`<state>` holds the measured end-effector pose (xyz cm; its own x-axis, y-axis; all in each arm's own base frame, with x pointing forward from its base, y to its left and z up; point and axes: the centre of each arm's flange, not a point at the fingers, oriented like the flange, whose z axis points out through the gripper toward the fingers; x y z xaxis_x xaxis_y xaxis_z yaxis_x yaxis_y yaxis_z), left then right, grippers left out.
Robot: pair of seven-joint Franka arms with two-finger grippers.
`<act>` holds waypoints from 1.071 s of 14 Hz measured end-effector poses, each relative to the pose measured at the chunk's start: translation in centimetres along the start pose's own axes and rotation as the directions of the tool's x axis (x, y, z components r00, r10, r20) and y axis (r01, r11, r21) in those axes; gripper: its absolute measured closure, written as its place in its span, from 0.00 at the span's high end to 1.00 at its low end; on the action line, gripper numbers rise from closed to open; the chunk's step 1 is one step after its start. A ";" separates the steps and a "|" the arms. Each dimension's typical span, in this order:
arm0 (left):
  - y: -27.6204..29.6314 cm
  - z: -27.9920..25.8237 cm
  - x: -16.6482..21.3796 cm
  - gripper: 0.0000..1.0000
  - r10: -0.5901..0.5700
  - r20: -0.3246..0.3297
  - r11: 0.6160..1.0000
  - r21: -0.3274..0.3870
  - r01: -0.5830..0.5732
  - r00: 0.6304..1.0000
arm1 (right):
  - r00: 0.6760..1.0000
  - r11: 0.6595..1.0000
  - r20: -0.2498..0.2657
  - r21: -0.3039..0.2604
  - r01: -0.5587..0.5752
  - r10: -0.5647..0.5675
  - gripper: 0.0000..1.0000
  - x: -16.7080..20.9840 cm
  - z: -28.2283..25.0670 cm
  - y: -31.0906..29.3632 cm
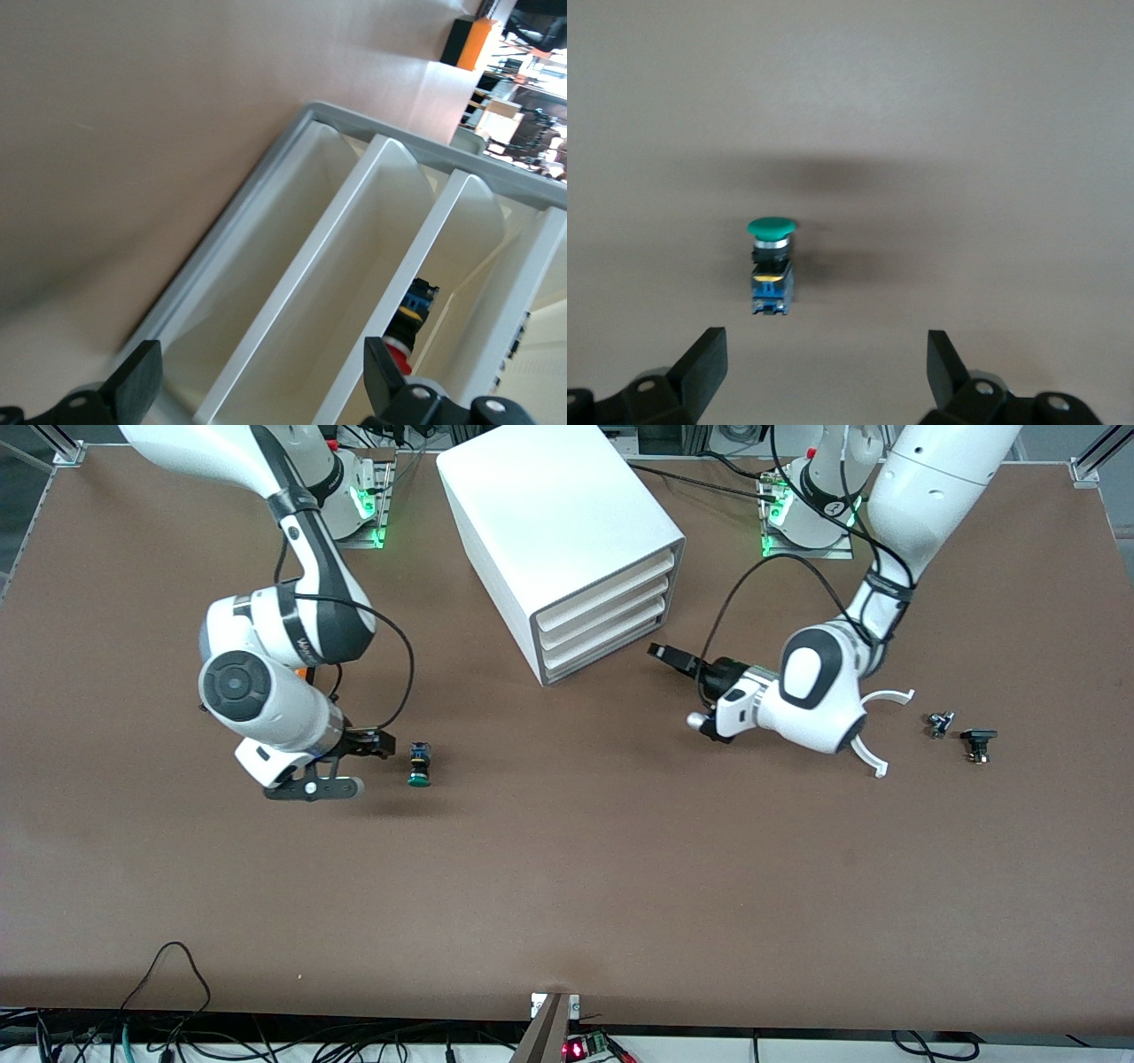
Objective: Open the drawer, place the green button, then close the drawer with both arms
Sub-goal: 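Open the drawer with the left gripper while the right gripper grasps the button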
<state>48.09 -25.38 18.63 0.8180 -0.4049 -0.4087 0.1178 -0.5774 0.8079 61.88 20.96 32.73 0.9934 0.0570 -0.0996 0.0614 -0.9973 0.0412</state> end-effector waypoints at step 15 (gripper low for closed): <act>-1.6 9.3 -2.1 0.25 -0.014 0.051 1.000 -0.001 0.014 0.999 | 0.998 0.997 -0.020 0.024 0.067 -0.066 1.00 -3.1 10.7 -3.9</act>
<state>40.93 -30.21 14.19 0.7867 -0.4324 -0.4406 0.1295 -0.5822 0.8026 57.49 24.18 22.22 0.9889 0.1239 -0.0820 0.1252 -0.9921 0.0108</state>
